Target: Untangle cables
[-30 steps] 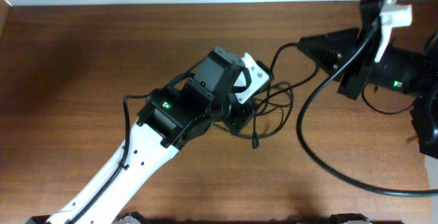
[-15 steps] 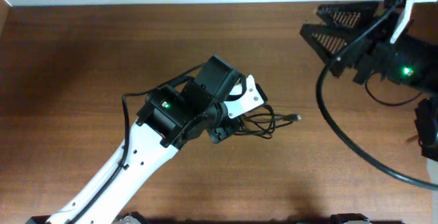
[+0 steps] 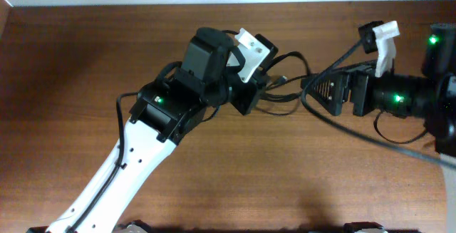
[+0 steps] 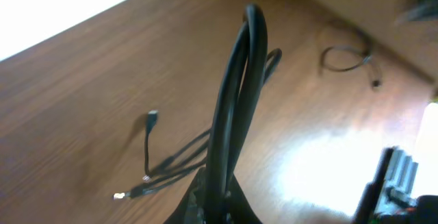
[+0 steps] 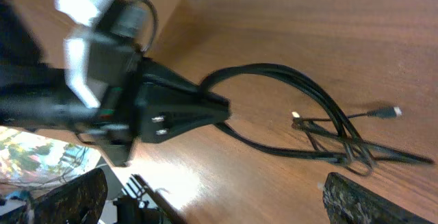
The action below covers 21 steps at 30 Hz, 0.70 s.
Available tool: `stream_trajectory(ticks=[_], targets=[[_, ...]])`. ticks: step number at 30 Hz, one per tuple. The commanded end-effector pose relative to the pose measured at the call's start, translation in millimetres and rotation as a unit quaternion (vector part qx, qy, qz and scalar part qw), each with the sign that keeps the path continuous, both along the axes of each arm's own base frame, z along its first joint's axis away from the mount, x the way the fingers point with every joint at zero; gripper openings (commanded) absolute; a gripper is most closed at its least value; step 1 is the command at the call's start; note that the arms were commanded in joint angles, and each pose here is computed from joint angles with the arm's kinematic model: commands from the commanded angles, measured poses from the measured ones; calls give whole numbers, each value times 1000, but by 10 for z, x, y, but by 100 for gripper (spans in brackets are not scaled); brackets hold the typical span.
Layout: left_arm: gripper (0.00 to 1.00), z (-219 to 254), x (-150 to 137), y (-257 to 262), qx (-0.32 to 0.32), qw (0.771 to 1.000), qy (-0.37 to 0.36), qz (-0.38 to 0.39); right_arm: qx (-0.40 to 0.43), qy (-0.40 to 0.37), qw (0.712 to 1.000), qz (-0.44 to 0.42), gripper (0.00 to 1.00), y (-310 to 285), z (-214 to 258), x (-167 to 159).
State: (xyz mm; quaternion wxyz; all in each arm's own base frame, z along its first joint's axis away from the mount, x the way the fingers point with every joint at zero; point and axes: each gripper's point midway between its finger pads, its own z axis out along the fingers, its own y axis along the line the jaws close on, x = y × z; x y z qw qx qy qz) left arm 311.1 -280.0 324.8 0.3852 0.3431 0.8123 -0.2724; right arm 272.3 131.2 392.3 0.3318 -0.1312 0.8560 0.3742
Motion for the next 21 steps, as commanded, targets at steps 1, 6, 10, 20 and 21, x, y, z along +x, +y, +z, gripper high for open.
stream_trajectory(ticks=[1,6,10,20,21], targets=[[0,178,-177,-184,-55,997,12,-61,-22,32,999,-5,84,-39,-238,205],[0,404,-70,-259,-112,993,13,-33,-20,99,995,-1,84,-23,-500,264],[0,503,-33,-285,-145,989,32,-13,-51,107,993,-24,84,-120,-602,308],[0,736,-403,-475,-203,969,59,-131,-255,132,929,-235,85,-1039,-1042,639],[0,756,-456,-482,-207,966,63,-144,-273,133,920,-250,85,-1125,-1077,676]])
